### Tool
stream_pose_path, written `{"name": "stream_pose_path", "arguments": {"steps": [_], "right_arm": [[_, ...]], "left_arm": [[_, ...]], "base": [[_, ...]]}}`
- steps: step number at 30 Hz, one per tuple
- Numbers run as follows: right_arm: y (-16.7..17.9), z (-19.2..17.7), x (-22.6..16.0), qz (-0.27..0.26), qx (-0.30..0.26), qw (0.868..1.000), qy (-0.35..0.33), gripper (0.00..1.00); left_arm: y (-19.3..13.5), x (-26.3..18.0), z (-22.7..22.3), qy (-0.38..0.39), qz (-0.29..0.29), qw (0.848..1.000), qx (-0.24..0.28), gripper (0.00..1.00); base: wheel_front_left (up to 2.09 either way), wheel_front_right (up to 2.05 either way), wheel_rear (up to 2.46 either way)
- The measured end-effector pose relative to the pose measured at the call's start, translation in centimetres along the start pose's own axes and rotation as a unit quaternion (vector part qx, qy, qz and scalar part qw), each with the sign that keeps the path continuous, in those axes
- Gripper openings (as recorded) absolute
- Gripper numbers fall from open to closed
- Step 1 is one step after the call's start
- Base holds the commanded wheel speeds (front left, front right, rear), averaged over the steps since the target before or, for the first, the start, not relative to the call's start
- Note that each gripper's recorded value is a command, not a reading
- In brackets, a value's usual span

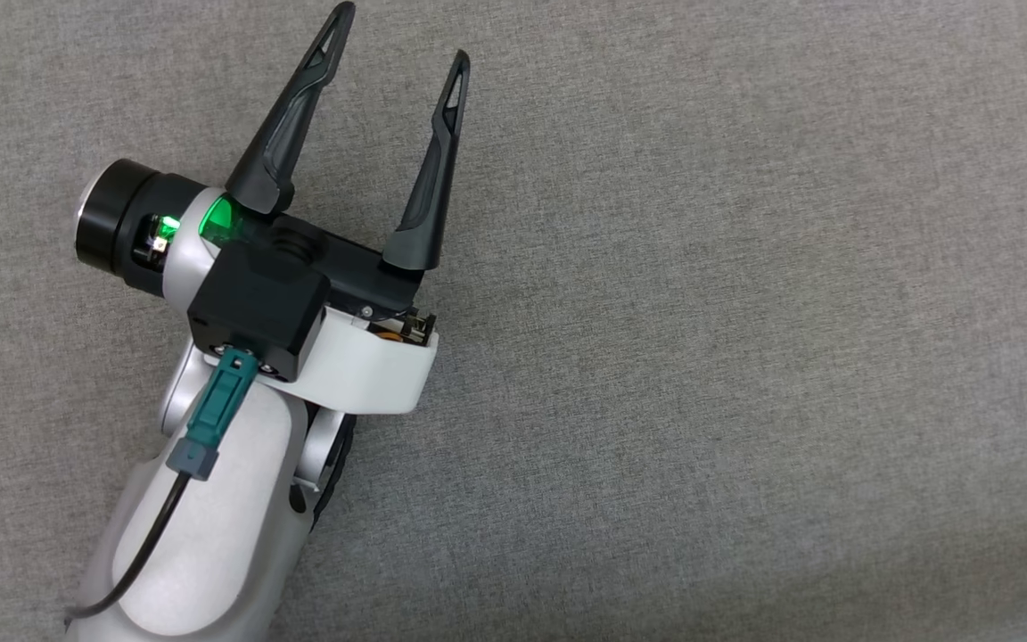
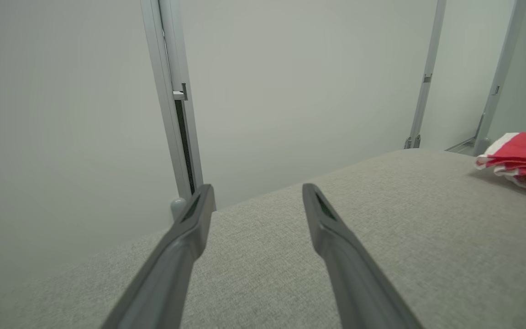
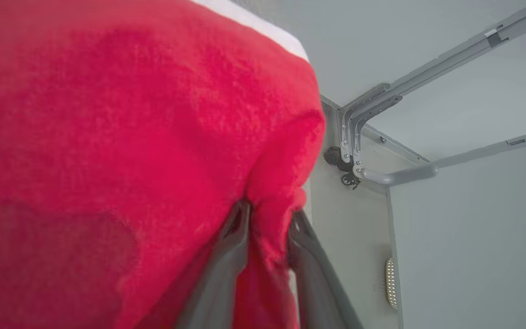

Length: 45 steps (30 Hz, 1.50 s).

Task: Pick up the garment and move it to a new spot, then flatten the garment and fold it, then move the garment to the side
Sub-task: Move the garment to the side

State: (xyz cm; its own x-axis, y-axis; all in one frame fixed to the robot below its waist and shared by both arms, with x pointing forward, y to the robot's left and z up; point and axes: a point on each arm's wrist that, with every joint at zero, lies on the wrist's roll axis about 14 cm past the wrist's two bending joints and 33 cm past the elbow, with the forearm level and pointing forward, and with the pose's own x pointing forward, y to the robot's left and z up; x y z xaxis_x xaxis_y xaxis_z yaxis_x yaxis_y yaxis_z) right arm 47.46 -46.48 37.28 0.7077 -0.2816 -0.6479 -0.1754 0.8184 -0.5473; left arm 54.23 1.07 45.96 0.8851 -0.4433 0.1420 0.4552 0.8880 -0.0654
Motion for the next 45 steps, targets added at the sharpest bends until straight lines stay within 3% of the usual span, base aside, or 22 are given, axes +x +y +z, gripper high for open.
{"name": "stream_pose_path", "arguments": {"steps": [6, 8, 14, 19, 23, 30, 40, 45], "right_arm": [[0.0, 0.6, 0.4, -0.033, 0.093, 0.994, -0.035, 1.00], [0.1, 0.4, -0.5, -0.050, 0.159, 0.984, -0.055, 1.00], [0.4, 3.2, -3.3, -0.053, 0.258, 0.954, -0.142, 1.00], [4.1, 3.4, -7.0, -0.035, 0.322, 0.925, -0.197, 1.00], [6.5, 4.6, -10.3, -0.029, 0.348, 0.904, -0.246, 1.00], [10.8, 8.1, -14.3, 0.009, 0.351, 0.883, -0.311, 1.00], [14.9, 13.8, -17.0, 0.076, 0.330, 0.862, -0.378, 1.00], [16.3, 14.8, -19.1, 0.100, 0.321, 0.858, -0.389, 1.00]], "left_arm": [[-0.1, -0.1, 0.1, 0.000, 0.001, 1.000, 0.000, 1.00], [-0.1, -0.5, 0.3, 0.002, 0.005, 1.000, 0.000, 1.00], [0.1, -1.9, 1.1, 0.010, 0.019, 1.000, -0.001, 1.00], [-0.2, -3.5, 2.2, 0.016, 0.031, 0.999, -0.007, 1.00], [-0.3, -5.0, 3.1, 0.020, 0.042, 0.999, -0.008, 1.00], [1.3, -8.0, 5.0, 0.019, 0.088, 0.996, -0.005, 1.00], [6.1, -14.8, 6.2, 0.030, 0.197, 0.980, 0.009, 1.00], [6.9, -18.6, 6.8, 0.037, 0.231, 0.972, 0.009, 1.00]], "base": [[0.00, 0.00, 0.00], [0.00, 0.00, 0.00], [0.00, 0.00, 0.00], [0.00, 0.00, 0.00], [0.00, 0.00, 0.00], [0.00, 0.00, 0.00], [0.00, 0.00, 0.00], [0.00, 0.00, 0.00]]}}
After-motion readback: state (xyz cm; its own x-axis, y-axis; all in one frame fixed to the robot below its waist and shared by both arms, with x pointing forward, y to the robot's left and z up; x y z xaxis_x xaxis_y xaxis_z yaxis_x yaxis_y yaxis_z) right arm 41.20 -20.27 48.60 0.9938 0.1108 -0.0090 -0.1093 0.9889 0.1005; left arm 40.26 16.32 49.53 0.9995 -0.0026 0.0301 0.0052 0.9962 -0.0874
